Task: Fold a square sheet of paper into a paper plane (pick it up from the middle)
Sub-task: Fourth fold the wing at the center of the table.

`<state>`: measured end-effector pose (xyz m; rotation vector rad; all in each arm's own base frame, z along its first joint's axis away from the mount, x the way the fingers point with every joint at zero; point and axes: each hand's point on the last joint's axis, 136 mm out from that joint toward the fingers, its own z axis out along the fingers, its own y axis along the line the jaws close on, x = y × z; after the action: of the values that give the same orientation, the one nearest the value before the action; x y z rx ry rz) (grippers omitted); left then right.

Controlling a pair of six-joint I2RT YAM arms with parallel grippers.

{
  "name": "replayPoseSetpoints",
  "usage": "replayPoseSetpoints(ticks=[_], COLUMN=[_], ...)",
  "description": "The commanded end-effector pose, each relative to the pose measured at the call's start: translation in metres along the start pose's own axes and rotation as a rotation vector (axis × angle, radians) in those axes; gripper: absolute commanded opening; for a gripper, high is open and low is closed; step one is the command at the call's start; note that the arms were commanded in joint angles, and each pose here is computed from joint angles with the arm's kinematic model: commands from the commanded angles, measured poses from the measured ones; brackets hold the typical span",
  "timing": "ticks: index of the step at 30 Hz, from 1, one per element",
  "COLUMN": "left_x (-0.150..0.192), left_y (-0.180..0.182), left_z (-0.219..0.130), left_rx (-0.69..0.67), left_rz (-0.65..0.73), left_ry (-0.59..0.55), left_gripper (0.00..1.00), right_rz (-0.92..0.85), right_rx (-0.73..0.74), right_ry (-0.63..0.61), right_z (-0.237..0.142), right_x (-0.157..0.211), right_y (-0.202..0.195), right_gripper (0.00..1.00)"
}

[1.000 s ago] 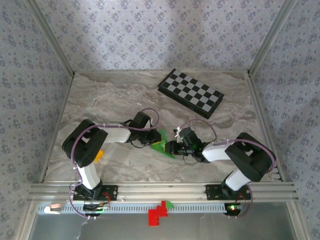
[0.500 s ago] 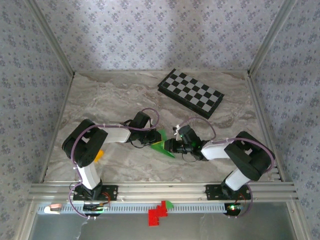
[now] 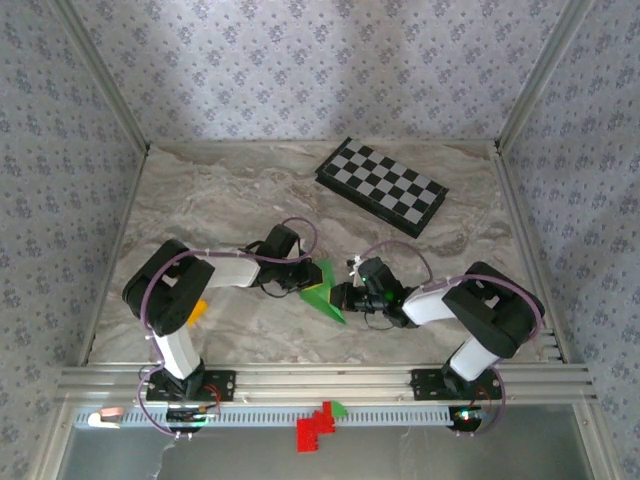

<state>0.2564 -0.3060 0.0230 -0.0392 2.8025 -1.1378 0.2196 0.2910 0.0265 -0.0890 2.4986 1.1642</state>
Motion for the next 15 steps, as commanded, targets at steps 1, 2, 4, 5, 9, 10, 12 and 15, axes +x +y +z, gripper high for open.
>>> replayPoseSetpoints(ticks=[1,2,4,5,9,10,12,15], left_x=[0.009,0.009,0.009,0.01,0.011,0.011,0.011,0.011], left_y=[0.014,0.014,0.015,0.016,0.018,0.018,0.018,0.018], left_z=[-0.002,-0.002,-0.002,-0.001,0.0,0.0,0.0,0.0], left_rx=[-0.048,-0.05,-0.055,-0.057,-0.059,-0.058,-0.058,-0.058], left_rz=[-0.013,-0.011,-0.01,-0.01,-0.012,-0.012,-0.012,-0.012], left_ry=[0.018,0.017,0.018,0.021,0.024,0.025,0.025,0.025], left_gripper=[0.19,0.19,0.19,0.19,0.19,0.19,0.19,0.19], right_rz=[0.023,0.021,0.013,0.009,-0.01,-0.015,-0.017,-0.02], right_rx=[0.032,0.034,0.037,0.038,0.039,0.043,0.053,0.056], right_ry=[0.041,0.04,0.038,0.036,0.031,0.027,0.023,0.013], right_z=[0.001,0.001,-0.002,-0.003,-0.011,-0.013,-0.018,-0.025], right_x=[0.014,0.013,0.011,0.01,0.008,0.008,0.008,0.008], right_y=[-0.012,-0.013,-0.012,-0.011,-0.007,-0.006,-0.006,-0.005], right_gripper=[0.12,0.13,0.16,0.17,0.21,0.22,0.23,0.23])
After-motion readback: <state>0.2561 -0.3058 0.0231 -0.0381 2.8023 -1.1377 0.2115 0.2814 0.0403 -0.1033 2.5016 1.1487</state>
